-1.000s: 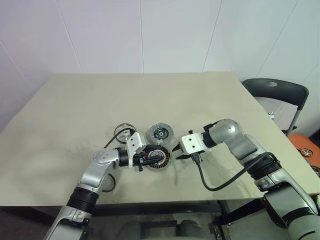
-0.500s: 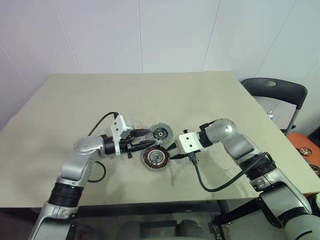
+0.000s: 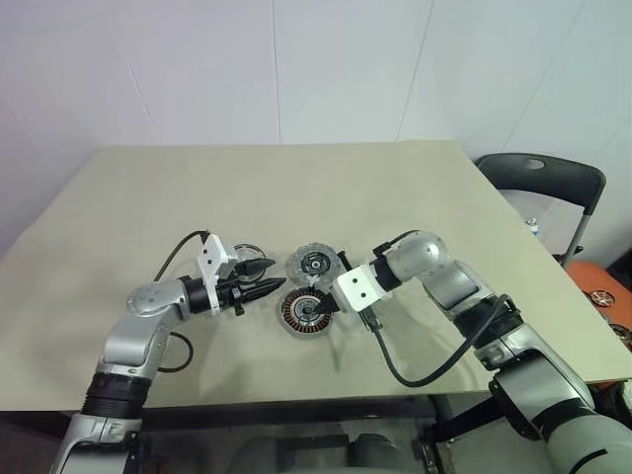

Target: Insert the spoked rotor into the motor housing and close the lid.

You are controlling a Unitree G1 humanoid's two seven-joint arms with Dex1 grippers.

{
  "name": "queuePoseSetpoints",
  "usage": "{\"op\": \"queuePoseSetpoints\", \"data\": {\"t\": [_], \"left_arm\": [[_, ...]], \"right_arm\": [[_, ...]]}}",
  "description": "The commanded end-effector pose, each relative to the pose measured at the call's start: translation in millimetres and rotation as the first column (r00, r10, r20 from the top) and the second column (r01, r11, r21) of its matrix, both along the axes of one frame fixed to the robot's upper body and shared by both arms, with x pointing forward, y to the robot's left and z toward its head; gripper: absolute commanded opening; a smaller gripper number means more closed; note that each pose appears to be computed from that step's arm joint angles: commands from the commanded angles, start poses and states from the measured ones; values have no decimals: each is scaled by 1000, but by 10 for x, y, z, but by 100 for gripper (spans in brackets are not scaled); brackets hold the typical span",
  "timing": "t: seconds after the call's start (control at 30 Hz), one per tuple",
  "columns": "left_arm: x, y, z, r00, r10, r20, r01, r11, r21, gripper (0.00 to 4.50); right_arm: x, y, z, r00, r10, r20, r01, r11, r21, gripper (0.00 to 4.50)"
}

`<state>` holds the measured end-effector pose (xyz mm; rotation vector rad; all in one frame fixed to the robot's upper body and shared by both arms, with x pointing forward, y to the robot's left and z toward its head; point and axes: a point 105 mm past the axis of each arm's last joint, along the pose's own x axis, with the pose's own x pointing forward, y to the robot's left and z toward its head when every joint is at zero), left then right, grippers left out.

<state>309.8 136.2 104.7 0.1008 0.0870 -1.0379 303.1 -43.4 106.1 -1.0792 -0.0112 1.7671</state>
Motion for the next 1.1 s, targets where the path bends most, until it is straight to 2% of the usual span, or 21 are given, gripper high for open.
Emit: {"op": "queuePoseSetpoints", "data": {"t": [0.03,0.5,0.73,1.1], "left_arm": [[20,79,54,999,32,40,-31,999,-7,234],[-40,152,-86,998,66,24,-66,998,-1,234],[-55,166,-102,997,79,26,-79,997,-2,234],[-68,95,-111,997,77,32,-76,997,-7,234]], "right_arm": [[-22,43,17,998,50,31,-49,999,-22,2],[-38,312,-9,991,129,47,-128,992,-17,2],[-6,298,-124,995,104,-6,-104,994,-31,2],[22,269,-163,995,95,11,-94,995,-30,2]]}}
